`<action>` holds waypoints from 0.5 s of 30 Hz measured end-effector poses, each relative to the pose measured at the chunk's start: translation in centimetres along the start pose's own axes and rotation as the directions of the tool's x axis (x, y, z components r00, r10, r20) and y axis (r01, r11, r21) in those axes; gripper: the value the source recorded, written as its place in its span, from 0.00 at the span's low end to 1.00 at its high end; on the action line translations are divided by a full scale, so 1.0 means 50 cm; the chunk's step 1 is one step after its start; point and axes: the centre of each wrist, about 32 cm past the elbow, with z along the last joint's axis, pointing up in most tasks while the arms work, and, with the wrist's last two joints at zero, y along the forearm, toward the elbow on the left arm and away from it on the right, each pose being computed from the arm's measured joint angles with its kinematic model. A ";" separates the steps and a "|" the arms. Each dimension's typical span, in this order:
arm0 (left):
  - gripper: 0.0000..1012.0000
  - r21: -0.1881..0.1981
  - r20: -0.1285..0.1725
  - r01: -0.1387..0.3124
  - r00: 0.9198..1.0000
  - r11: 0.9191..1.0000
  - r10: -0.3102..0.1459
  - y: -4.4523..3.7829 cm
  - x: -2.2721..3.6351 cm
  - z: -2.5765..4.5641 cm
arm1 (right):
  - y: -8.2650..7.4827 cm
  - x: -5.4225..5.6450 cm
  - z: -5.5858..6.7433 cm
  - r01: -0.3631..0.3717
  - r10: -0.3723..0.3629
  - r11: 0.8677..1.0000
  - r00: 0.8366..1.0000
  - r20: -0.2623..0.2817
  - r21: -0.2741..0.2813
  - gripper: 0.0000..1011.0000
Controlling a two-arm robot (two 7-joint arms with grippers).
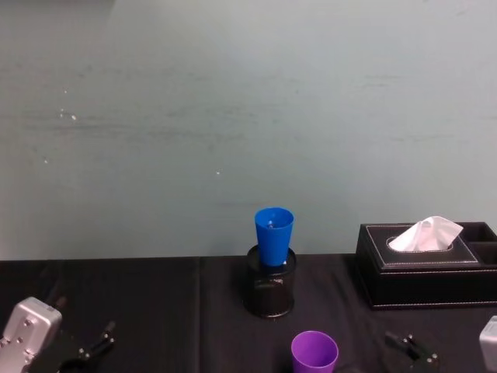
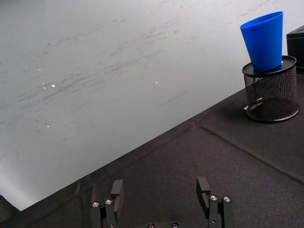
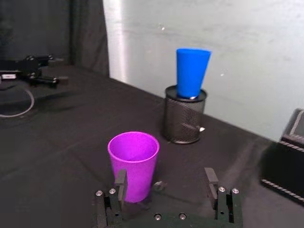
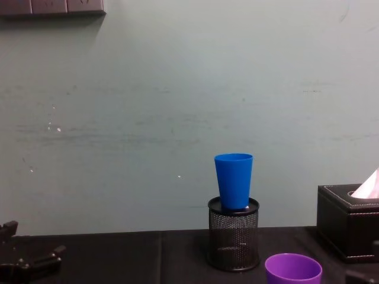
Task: Pick up one cup with a gripper and tap it against the other cup.
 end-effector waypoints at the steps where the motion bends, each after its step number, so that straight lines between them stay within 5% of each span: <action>1: 0.99 0.000 0.000 0.000 1.000 1.000 0.000 0.000 0.000 0.000 | 0.002 0.000 -0.001 -0.007 0.007 1.000 1.000 -0.004 -0.003 1.00; 15: 0.99 0.000 0.000 0.000 1.000 1.000 0.000 0.000 0.000 0.000 | 0.040 0.006 -0.023 -0.081 0.079 0.996 0.996 -0.036 -0.047 1.00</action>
